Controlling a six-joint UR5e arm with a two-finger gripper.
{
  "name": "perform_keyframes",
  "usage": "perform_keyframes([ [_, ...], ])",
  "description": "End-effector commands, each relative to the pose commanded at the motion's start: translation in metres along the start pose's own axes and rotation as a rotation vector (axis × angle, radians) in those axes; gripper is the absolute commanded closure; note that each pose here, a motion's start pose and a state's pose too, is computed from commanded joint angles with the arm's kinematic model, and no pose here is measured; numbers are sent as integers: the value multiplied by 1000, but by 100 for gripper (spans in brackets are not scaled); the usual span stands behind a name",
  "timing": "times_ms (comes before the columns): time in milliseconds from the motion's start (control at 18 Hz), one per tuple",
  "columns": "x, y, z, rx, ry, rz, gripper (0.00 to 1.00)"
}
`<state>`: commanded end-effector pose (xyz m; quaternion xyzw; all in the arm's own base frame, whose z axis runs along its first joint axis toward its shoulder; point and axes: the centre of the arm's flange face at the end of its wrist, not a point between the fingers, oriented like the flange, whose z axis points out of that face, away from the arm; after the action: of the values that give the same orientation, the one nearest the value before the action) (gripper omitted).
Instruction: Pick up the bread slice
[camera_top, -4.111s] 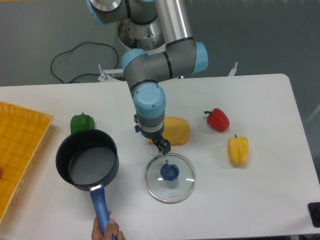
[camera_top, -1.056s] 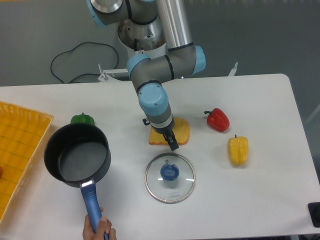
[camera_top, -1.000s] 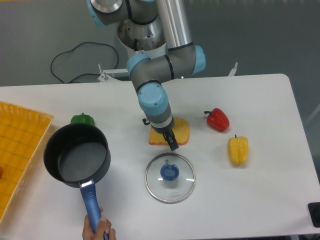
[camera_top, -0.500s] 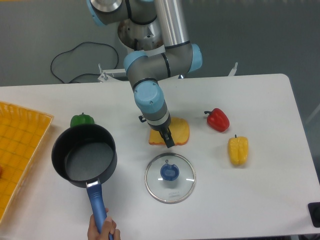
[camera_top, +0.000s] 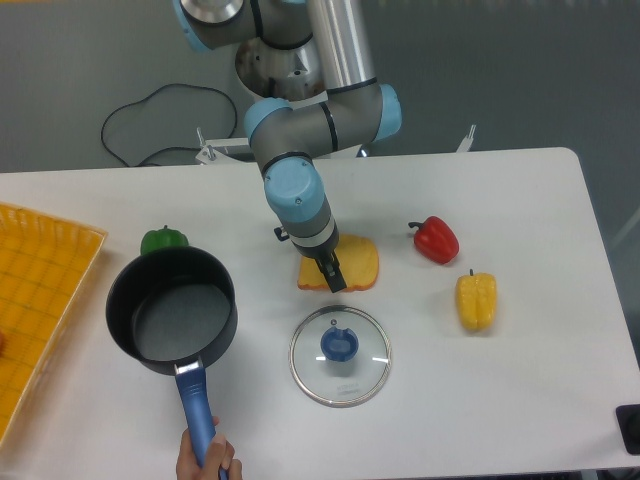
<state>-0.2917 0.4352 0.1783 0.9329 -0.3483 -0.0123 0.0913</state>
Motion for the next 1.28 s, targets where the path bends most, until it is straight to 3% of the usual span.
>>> perform_keyframes([
  [889,-6,-8,18,-51,-14,-2,2],
  [944,-7,-8,17,-51,-16,-4,16],
  [1111,-12,-8,9,-64,-26,-30,81],
  [1167,-15,-7,4,-71,-25,-30,98],
  [1278,-20,-6,-3,-75,15,-20,98],
])
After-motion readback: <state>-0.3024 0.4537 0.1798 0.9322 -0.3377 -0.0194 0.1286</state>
